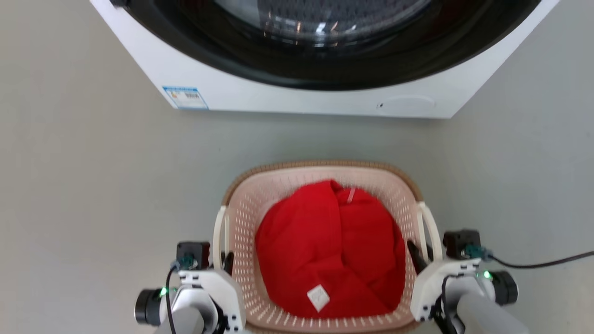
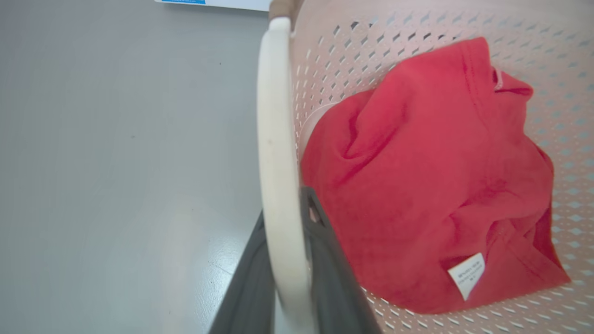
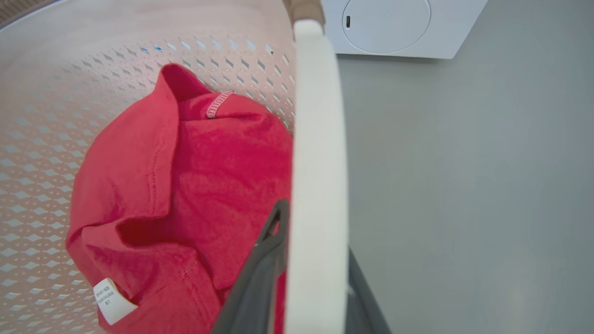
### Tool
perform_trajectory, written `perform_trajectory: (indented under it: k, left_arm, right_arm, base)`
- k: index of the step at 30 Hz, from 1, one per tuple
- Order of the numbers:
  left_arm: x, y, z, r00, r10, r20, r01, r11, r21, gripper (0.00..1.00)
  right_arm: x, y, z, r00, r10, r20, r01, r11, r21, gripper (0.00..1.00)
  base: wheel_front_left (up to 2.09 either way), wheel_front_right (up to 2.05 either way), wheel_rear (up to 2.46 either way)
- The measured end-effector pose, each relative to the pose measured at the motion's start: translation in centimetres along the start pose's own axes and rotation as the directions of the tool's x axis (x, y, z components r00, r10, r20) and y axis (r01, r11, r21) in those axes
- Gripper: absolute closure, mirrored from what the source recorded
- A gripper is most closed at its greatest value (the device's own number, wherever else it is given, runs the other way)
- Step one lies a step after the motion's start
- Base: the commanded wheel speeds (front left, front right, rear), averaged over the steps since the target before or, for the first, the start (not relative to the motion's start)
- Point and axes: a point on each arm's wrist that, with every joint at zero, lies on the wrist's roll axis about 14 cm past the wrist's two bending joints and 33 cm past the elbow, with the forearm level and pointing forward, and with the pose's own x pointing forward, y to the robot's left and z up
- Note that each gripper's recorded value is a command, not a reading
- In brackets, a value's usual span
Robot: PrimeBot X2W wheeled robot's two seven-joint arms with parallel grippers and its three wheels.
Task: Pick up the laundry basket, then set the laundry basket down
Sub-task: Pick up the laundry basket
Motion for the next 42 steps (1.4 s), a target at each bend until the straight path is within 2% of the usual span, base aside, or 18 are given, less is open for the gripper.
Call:
perform_trajectory:
  k: [12, 25, 42]
  left_arm:
    - [-3.6, -0.9, -2.6, 0.999, -0.026, -0.043, 0.028, 0.998, 0.059, 1.0]
    - [-6.5, -1.5, -4.9, 0.996, -0.043, -0.084, 0.048, 0.997, 0.059, 1.0]
    - [-8.2, -1.3, -6.3, 0.993, -0.032, -0.111, 0.036, 0.999, 0.038, 1.0]
  right_arm:
    - [-4.4, 1.2, -2.9, 0.998, 0.001, -0.069, 0.002, 0.999, 0.035, 1.0]
    - [-7.9, 2.2, -6.4, 0.986, 0.006, -0.165, 0.004, 0.998, 0.059, 1.0]
    - [-9.5, 3.3, -7.6, 0.981, 0.026, -0.19, -0.017, 0.999, 0.048, 1.0]
  base:
    - [0.0, 0.0, 0.0]
    - [0.0, 0.0, 0.0]
    - [0.0, 0.0, 0.0]
